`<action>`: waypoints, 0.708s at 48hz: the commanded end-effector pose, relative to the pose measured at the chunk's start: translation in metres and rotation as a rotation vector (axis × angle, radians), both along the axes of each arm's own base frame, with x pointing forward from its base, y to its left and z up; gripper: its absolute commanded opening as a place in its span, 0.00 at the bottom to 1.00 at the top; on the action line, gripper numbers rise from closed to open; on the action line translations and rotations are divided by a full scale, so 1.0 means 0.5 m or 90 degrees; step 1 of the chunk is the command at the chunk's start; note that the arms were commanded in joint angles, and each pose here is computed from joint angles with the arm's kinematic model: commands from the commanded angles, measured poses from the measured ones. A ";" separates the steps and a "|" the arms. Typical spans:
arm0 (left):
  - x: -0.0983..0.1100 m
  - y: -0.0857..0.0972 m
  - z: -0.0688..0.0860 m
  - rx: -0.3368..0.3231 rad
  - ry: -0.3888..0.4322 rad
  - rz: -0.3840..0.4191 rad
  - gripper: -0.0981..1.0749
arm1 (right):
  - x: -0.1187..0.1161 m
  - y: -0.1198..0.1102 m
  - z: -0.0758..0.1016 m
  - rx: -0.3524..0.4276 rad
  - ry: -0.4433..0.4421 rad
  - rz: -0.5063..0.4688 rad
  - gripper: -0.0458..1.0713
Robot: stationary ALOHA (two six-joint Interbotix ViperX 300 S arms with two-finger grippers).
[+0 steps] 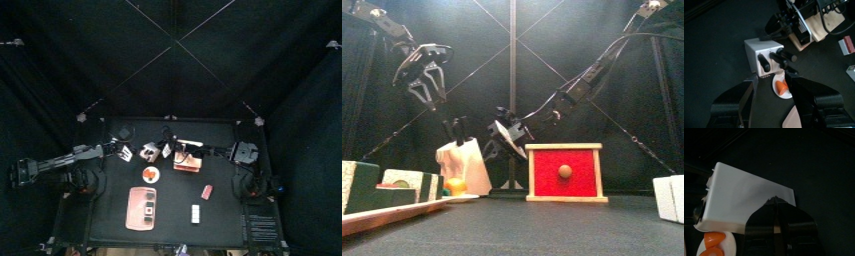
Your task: Put cleaver back in holder
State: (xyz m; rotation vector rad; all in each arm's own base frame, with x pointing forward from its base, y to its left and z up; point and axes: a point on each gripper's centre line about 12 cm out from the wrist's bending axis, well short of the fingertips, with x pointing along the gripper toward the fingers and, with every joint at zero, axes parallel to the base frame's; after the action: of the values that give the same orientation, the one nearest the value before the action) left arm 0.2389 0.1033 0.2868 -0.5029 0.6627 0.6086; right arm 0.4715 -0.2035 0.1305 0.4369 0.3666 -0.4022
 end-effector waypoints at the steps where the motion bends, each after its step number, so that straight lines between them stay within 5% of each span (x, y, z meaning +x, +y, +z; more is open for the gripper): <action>1: 0.010 -0.016 0.027 0.023 -0.041 -0.030 0.80 | 0.004 -0.002 0.064 -0.015 -0.038 -0.002 0.36; 34: 0.041 -0.091 0.038 0.101 -0.186 -0.168 0.80 | -0.066 0.041 0.165 -0.018 -0.073 -0.006 0.36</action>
State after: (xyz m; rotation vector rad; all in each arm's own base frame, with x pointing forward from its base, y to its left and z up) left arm 0.2567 0.0599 0.2990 -0.3499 0.4440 0.3542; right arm 0.4420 -0.1883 0.1822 0.4354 0.3138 -0.4029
